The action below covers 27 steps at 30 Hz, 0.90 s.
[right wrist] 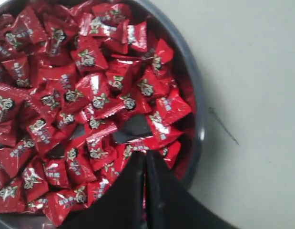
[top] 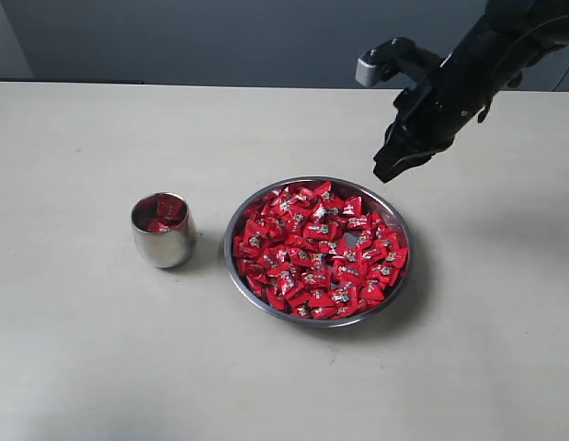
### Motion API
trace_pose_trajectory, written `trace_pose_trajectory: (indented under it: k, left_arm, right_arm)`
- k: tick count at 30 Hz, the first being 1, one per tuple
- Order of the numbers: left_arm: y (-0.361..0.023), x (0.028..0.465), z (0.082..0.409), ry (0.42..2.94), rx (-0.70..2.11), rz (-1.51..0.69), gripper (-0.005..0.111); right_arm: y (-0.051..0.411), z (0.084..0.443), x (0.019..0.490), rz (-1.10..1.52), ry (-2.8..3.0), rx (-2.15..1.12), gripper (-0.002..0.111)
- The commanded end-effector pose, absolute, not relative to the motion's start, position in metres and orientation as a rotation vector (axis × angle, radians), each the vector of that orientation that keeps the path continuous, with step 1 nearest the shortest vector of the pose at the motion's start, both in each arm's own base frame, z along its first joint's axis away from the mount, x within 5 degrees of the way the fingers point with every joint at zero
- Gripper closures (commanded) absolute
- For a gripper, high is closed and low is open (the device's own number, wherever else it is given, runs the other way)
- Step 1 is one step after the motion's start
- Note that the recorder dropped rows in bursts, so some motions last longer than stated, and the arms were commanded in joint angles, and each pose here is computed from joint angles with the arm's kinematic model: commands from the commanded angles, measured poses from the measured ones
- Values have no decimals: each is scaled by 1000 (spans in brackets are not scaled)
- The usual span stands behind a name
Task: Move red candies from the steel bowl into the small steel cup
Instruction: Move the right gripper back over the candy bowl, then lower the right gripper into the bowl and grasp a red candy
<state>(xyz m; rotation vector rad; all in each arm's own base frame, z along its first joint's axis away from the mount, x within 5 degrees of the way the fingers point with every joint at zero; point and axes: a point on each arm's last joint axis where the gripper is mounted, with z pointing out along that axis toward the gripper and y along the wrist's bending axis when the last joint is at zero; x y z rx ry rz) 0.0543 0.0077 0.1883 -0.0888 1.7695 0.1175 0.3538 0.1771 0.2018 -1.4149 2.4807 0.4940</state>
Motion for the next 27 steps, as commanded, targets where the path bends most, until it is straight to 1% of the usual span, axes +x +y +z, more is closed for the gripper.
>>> trace_pose_trajectory:
  k: [1,8,14,16,19,24,27]
  left_arm:
    - [8,54,187,1767,-93,114,106]
    - [8,54,187,1767,-93,114,106]
    - [8,54,187,1767,-93,114,106]
    - [8,54,187,1767,-93,114,106]
    - [8,54,187,1767,-93,114,106]
    - [8,54,187,1767,-93,114,106]
    - [8,54,187,1767,-93,114,106]
  right_arm:
    - [203,185,345,424,2439,-1569,106]
    - [244,164,327,279,2321,-1774,106]
    - [258,162,322,140,2214,-1863,106]
    - [259,162,323,137,2218,-1824,106]
    - [261,163,326,149,2288,-1681,106]
    - [260,156,326,155,2340,-1674,106]
    - [263,156,330,153,2331,-1597,106]
